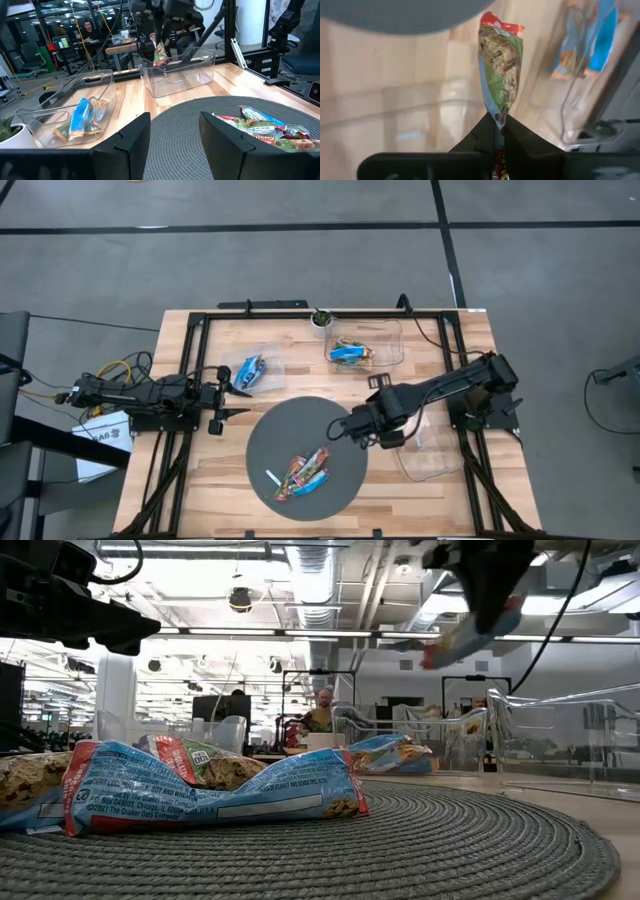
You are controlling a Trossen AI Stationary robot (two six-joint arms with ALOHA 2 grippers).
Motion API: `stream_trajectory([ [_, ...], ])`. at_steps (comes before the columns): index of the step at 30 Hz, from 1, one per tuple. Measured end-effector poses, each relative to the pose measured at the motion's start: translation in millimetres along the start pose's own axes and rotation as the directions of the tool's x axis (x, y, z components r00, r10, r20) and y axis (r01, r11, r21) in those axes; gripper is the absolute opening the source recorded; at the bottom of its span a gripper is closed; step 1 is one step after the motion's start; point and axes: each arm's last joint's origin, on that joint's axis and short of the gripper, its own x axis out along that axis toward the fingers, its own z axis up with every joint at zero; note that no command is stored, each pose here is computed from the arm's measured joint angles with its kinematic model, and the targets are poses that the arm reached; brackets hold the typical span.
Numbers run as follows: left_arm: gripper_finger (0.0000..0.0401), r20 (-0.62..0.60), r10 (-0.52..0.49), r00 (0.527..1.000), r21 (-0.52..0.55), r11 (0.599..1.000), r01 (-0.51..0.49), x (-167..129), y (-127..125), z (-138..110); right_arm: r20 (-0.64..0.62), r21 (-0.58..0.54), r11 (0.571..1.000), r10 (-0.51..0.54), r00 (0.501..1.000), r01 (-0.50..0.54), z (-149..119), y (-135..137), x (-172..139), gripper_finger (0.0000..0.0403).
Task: Pick and place Granola Bars by type
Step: Put the red granola bar into the bottom transparent bin
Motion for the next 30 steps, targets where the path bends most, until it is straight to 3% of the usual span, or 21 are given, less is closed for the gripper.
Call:
stream_trajectory([
  [9,0.0163,0.0,0.0,1.0,0.0,1.0,0.0,0.0,0.0,0.0,-0.011,0.071,0.996,0.045,0.999,-0.045,-38.2,-0.8,0.6,0.0013],
  [21,0.0163,0.0,0.0,1.0,0.0,1.0,0.0,0.0,0.0,0.0,-0.088,0.236,0.97,0.089,0.992,-0.066,-91.2,-5.0,25.4,0.0013],
  [25,0.0163,0.0,0.0,1.0,0.0,1.0,0.0,0.0,0.0,0.0,-0.098,0.22,0.972,0.107,0.989,-0.084,-92.1,2.5,32.9,0.0015],
  [30,0.0163,0.0,0.0,1.0,0.0,1.0,0.0,0.0,0.0,0.0,-0.084,0.125,0.988,0.102,0.991,-0.091,-91.3,13.1,41.2,0.0017],
])
